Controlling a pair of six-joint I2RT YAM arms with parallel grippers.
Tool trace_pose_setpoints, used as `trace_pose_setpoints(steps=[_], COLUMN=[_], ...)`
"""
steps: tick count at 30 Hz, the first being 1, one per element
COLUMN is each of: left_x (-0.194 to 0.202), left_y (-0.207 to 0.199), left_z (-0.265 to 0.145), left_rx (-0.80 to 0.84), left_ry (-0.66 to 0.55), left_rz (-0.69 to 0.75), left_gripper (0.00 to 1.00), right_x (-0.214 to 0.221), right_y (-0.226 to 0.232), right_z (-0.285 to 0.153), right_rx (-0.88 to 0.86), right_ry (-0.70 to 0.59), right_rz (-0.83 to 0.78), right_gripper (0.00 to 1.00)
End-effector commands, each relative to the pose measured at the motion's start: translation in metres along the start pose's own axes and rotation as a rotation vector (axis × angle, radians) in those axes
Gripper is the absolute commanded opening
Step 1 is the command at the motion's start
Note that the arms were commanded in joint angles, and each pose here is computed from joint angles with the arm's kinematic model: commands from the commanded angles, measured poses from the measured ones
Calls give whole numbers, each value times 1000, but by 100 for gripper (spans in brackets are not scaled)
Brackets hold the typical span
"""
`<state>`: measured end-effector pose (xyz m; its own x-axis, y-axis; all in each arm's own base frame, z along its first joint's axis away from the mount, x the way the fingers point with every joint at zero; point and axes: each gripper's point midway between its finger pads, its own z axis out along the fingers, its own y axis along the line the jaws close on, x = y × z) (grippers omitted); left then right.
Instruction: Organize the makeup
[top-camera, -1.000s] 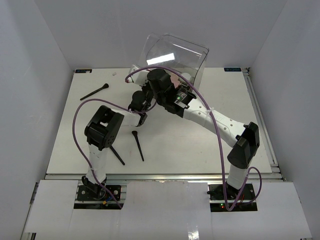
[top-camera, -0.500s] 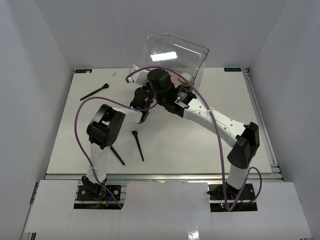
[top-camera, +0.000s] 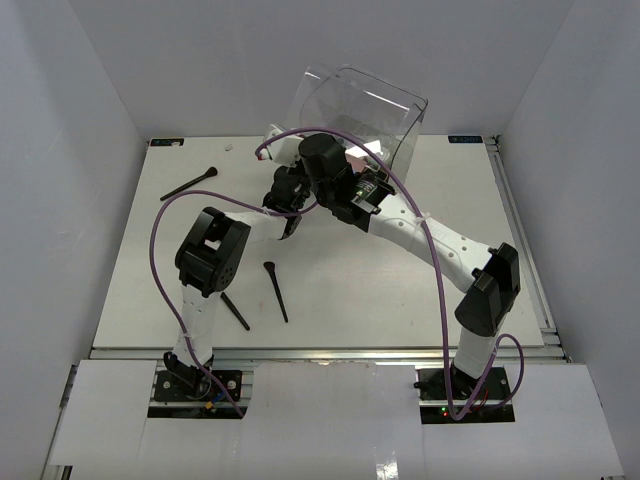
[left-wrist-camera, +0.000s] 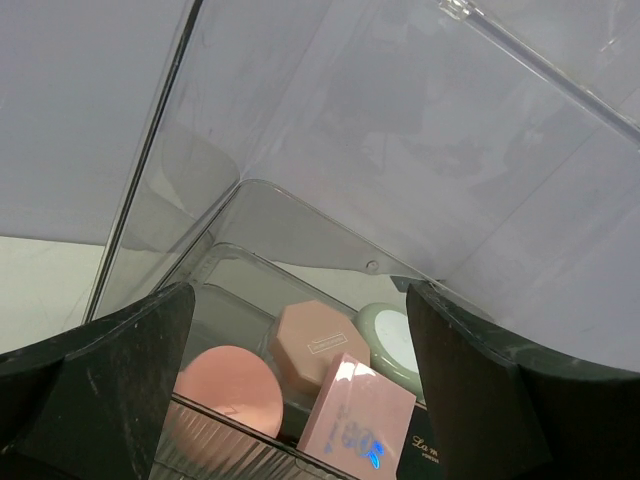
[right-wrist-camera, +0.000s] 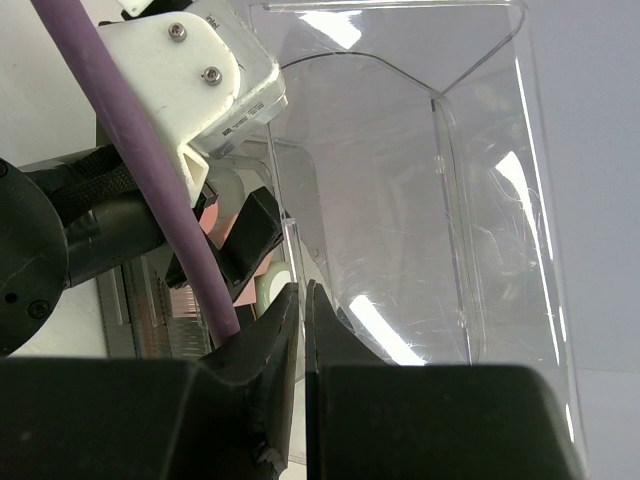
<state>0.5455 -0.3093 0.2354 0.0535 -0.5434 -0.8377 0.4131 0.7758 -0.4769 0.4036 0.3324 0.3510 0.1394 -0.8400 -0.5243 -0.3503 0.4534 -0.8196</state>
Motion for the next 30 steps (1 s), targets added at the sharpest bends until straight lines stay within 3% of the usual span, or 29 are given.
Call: trace_pose_setpoints(steps=[1, 8, 13, 19, 26, 30], left_x=[15, 13, -3, 13, -2, -26], left_y=[-5, -12, -25, -1, 22, 36], left_z=[2, -11, -46, -111, -153, -181], left_rx=[15, 36, 46, -57, -164, -269], left_ry=[73, 99, 97, 181, 212, 216], left_rz=[29, 26, 19, -23, 12, 13], left_gripper=[98, 98, 98, 98, 98, 98], right_x=[-19, -17, -14, -9, -2, 5], right_y=[-18, -14, -10, -2, 10, 30], right_z=[-14, -13, -12, -10, -12, -17], right_rx=[41, 35, 27, 14, -24, -111], right_ry=[-53, -48, -42, -30, -23, -26], right_rz=[73, 72, 68, 72, 72, 70], right_gripper=[8, 8, 8, 8, 9, 62])
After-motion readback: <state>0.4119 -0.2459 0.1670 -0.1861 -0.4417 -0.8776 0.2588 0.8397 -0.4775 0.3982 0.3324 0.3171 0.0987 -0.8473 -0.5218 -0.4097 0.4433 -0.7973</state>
